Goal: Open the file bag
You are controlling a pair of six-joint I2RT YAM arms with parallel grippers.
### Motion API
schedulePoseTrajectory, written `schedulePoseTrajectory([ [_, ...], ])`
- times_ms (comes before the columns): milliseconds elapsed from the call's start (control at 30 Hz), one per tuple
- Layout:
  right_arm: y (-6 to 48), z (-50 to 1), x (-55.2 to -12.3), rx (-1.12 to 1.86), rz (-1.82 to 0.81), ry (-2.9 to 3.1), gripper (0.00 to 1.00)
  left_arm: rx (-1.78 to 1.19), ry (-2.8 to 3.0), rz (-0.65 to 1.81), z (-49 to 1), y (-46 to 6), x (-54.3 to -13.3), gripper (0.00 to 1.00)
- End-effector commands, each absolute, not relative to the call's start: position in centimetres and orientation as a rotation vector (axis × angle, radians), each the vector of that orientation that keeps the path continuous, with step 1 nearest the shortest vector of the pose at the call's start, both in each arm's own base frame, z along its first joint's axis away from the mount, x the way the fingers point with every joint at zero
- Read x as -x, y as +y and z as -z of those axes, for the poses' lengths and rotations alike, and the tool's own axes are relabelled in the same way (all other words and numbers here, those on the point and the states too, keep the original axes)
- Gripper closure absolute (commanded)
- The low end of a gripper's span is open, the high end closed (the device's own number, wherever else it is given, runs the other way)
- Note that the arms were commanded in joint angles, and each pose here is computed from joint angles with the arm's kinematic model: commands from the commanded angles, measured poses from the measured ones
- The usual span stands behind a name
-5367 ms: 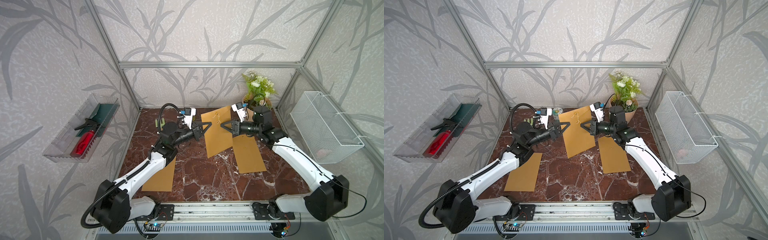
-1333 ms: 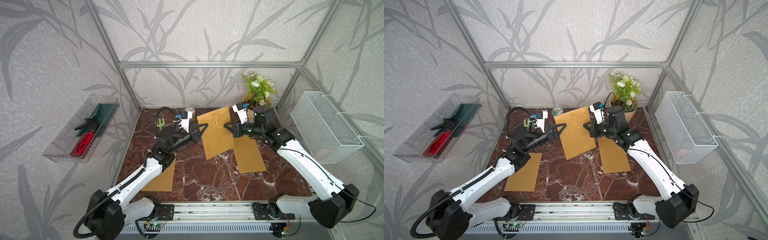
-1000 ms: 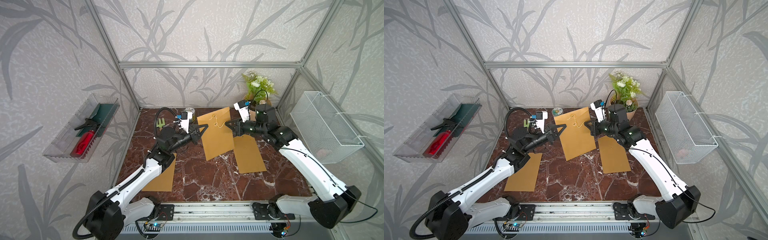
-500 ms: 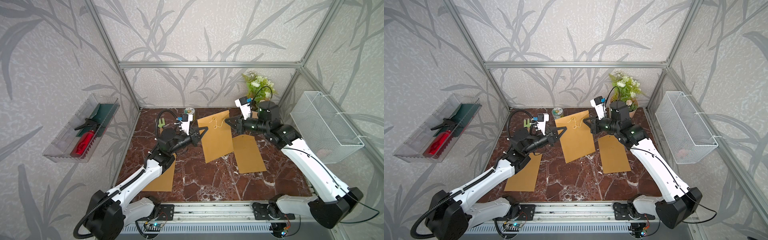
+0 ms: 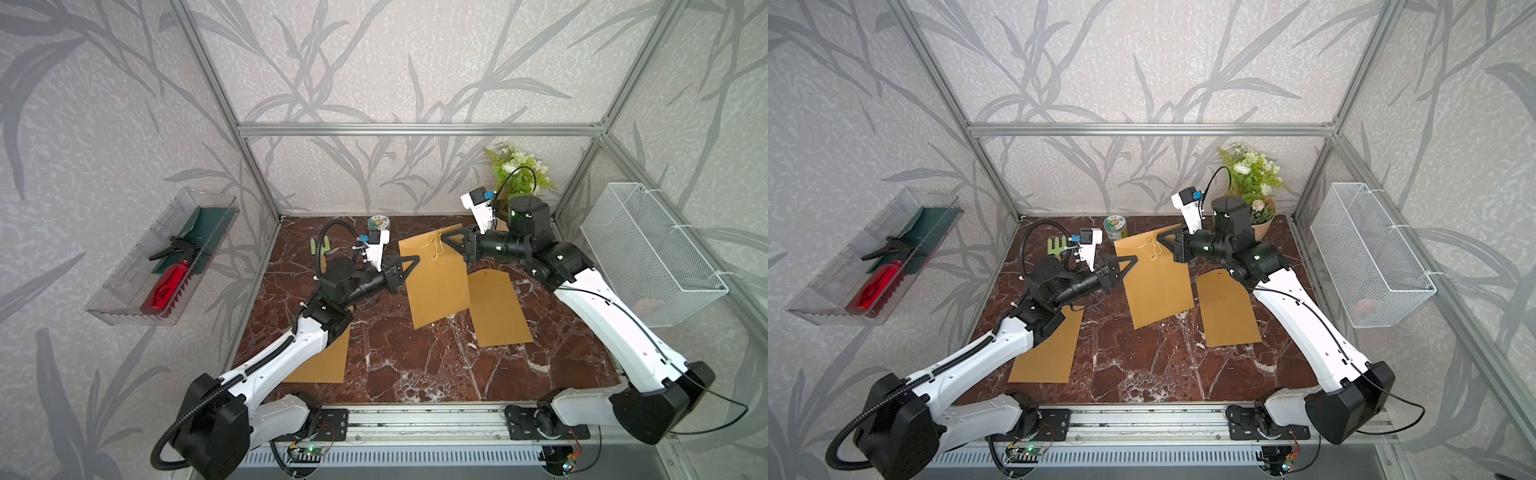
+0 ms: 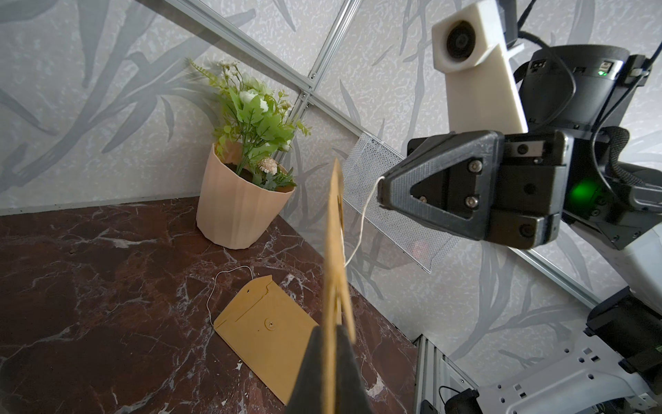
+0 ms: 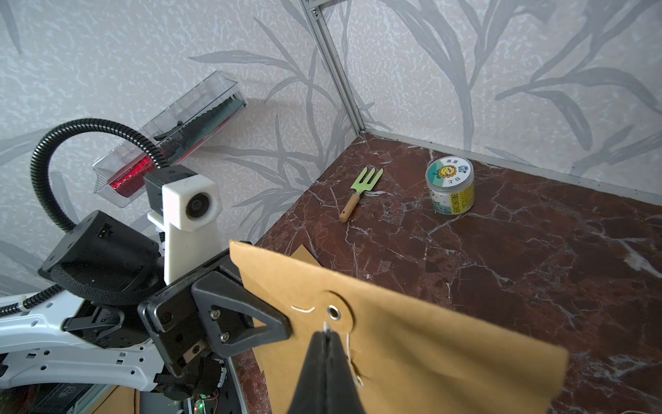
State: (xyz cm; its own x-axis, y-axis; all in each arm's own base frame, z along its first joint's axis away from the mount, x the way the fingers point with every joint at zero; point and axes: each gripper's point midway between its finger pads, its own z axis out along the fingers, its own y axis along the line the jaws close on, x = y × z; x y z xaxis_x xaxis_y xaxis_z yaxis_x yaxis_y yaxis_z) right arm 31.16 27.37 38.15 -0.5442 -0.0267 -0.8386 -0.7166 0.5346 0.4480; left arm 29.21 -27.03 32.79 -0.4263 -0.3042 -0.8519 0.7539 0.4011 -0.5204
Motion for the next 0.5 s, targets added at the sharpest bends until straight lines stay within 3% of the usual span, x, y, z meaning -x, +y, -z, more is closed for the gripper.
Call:
schedulePoseTrajectory([
  [0,28.3,-39.7,-30.9,0.646,-1.069,1.893,1.0,-0.429,1.542,1.29,-34.1,-27.5,-28.8,1.0],
  [467,31.7,-39.7,-30.0,0.732,-1.101,1.886,1.0,-0.438,1.521,1.315,-34.6,-28.3,-28.8,1.0],
])
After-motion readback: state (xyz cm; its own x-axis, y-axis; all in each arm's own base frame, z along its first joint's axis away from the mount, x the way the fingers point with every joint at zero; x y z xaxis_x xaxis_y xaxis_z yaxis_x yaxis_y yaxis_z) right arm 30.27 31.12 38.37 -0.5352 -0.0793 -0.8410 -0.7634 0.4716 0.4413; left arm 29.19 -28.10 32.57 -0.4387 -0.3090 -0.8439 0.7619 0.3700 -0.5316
